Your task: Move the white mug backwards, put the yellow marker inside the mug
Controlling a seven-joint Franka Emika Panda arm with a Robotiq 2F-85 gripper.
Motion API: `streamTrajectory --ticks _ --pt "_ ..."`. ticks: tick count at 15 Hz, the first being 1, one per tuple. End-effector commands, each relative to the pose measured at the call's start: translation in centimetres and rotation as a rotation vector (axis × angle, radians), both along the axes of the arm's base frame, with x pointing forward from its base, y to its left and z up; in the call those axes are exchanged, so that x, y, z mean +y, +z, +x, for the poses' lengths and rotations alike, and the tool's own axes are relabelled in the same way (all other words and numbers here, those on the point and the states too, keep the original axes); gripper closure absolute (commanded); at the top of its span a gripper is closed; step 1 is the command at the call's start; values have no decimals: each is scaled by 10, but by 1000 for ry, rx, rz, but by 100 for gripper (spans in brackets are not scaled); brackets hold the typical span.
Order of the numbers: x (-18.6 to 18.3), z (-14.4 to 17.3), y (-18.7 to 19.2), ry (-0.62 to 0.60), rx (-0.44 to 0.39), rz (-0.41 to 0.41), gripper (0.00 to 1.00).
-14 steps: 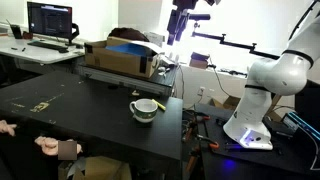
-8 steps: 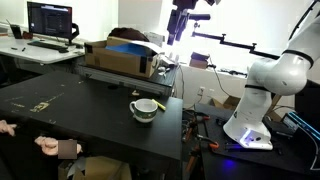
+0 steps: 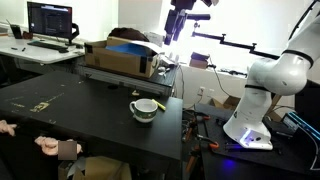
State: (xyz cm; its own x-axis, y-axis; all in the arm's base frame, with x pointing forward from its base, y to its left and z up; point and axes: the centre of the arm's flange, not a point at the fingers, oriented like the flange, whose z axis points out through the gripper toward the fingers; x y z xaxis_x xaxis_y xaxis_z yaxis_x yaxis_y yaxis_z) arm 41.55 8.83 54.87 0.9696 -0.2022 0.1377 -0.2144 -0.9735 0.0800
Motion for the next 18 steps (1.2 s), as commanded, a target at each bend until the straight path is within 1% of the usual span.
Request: streamTrajectory --ticks 1,4,7,10,13,16,18 --pt "-9 16 -18 -31 -57 -7 0" --pt "-22 31 -34 -59 -80 12 0" --pt "-38 40 -55 -141 -62 9 0" --pt "-49 39 -76 -222 -8 7 0" --pt "-52 38 -93 -245 47 25 0" --pt "-52 36 -110 -266 98 20 0" --pt "-52 35 -121 -288 116 7 0"
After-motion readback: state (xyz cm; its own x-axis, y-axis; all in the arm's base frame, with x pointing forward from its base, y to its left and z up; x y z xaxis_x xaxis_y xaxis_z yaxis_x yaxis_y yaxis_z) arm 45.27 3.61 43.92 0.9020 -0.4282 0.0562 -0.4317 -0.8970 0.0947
